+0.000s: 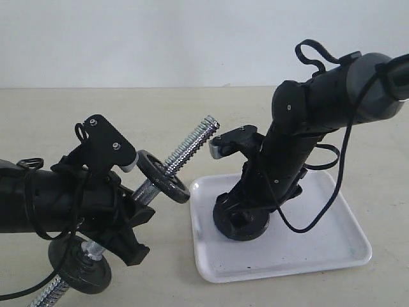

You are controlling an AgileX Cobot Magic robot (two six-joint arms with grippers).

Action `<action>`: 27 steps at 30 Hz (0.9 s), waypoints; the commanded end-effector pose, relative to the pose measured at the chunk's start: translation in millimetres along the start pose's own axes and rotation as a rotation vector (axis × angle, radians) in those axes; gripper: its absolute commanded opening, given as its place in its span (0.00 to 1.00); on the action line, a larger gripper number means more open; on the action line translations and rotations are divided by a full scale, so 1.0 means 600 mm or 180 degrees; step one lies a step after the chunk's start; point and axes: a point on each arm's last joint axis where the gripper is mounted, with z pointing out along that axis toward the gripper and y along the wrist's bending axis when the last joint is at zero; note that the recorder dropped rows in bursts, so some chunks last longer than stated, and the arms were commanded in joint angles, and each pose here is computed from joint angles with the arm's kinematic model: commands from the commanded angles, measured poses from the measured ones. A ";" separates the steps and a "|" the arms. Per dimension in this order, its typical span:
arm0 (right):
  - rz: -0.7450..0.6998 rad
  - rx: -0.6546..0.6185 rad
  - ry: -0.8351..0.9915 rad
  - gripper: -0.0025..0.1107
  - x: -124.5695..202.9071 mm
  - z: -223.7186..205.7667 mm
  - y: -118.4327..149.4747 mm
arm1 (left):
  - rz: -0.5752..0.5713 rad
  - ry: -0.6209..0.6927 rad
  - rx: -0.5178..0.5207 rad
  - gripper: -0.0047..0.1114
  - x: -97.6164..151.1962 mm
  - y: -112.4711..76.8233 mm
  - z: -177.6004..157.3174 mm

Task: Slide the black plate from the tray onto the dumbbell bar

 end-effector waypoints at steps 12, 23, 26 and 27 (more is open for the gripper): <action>-0.0009 -0.0049 -0.0179 0.76 -0.040 -0.016 0.032 | 0.0024 -0.0353 0.0144 0.08 -0.039 -0.004 -0.021; 0.0125 -0.0079 -0.0125 0.76 -0.038 -0.016 0.033 | 0.0025 -0.0356 0.0151 0.08 -0.039 -0.004 -0.021; 0.0203 -0.0124 -0.0089 0.76 -0.036 -0.016 0.035 | 0.0025 -0.0356 0.0151 0.08 -0.039 -0.004 -0.021; 0.0219 -0.0140 -0.0085 0.76 -0.036 -0.016 0.036 | 0.0025 -0.0356 0.0151 0.08 -0.039 -0.004 -0.021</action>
